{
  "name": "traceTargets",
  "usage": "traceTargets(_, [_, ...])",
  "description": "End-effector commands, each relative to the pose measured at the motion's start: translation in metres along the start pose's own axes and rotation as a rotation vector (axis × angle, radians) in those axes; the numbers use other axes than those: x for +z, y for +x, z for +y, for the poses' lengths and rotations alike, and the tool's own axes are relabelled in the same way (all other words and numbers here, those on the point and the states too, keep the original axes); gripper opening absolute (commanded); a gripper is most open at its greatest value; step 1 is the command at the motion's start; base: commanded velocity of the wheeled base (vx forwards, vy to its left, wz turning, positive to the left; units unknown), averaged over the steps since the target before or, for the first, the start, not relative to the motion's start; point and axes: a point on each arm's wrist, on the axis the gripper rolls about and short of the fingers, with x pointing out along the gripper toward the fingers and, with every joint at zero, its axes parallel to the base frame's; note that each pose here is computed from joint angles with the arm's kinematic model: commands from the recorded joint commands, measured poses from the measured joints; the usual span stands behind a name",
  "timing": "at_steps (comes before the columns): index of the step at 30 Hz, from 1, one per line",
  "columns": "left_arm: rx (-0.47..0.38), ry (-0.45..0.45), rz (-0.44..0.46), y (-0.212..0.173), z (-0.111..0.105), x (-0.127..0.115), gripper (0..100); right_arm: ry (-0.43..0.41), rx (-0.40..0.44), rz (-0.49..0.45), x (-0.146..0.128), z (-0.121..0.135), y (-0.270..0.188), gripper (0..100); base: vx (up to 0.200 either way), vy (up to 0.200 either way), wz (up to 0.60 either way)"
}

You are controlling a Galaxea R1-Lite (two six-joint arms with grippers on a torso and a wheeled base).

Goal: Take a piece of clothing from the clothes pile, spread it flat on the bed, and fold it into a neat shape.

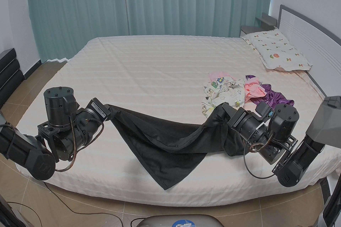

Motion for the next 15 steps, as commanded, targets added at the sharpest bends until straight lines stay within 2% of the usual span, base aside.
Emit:
traceTargets(1, [-0.001,-0.001,-0.004,-0.0007,-0.0001,0.001,0,0.0,0.002,-0.001,0.0004,0.0007,-0.0004,0,0.0,0.2,0.0])
traceTargets(14, [0.0,0.0,-0.002,-0.0004,-0.0002,0.0004,0,0.0,0.0,-0.001,0.0004,0.0,-0.0002,0,0.0,0.2,0.0])
traceTargets(15, [0.003,0.0,-0.003,0.0,0.0004,0.0005,0,0.0,0.0,-0.003,0.0009,-0.0002,0.0001,0,0.0,0.0,0.0])
